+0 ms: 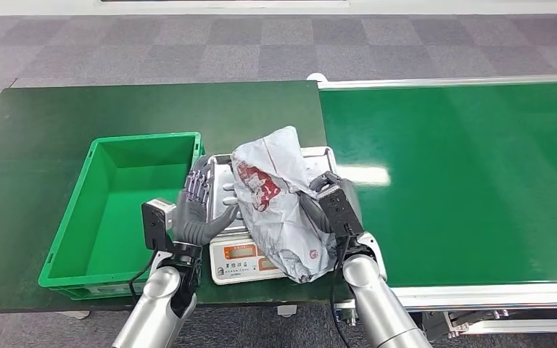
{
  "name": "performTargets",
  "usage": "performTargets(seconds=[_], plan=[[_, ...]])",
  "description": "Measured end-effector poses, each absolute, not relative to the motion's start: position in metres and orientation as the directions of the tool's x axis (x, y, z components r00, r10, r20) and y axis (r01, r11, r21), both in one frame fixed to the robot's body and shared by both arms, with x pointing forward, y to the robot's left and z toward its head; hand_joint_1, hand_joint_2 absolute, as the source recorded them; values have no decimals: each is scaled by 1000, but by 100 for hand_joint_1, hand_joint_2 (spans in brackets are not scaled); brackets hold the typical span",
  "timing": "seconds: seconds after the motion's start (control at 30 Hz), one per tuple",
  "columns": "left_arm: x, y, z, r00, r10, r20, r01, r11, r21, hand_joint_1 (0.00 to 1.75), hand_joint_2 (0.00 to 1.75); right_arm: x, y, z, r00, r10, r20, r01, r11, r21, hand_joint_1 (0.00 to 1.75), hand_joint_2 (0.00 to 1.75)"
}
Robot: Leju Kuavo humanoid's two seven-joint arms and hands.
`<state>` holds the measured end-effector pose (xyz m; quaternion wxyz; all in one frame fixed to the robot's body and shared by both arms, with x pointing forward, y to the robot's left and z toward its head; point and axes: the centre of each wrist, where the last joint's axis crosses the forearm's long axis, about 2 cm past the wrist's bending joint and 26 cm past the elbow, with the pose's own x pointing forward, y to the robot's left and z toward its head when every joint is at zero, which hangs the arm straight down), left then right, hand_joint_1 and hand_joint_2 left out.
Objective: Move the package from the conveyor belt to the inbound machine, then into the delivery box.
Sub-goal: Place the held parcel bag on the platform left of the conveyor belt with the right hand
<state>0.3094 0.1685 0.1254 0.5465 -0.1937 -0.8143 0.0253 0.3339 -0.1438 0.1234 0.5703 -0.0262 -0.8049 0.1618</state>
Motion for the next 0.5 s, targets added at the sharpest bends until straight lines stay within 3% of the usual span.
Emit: performTargets(seconds=[0.23, 0.5], plan=[[307, 174, 124, -342, 300, 891, 268, 939, -213, 0, 175, 338, -162, 130, -356, 227, 907, -122, 951, -286, 0, 175], [321, 173, 137, -377, 166, 911, 274, 960, -62, 0, 175, 335, -180, 130, -359, 48, 932, -198, 972, -126, 0, 175]])
